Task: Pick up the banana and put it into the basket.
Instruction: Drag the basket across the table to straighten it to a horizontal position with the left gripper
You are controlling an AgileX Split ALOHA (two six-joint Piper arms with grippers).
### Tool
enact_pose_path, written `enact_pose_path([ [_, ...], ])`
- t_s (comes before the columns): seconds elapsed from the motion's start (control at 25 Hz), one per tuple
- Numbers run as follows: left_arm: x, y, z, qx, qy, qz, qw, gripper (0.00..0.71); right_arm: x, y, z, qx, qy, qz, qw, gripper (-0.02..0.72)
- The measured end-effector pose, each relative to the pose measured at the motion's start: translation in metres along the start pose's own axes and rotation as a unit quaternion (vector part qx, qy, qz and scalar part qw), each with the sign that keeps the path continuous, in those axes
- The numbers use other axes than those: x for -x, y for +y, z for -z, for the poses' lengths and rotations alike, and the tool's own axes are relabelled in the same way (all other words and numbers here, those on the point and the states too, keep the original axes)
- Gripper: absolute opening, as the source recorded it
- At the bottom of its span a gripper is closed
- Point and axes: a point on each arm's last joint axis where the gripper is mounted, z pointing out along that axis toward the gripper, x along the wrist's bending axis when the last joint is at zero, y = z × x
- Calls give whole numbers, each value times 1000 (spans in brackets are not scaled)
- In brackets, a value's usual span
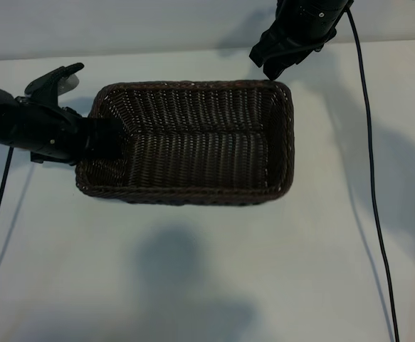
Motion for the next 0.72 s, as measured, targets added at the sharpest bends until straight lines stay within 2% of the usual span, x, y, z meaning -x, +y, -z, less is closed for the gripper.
enact_pose_path([
  [0.24,-4,5,-13,-2,5,20,1000,171,0,0,0,0,0,0,1000,502],
  [0.72,-2,6,-15,-1,2,24,1000,180,0,0,0,0,0,0,1000,502],
])
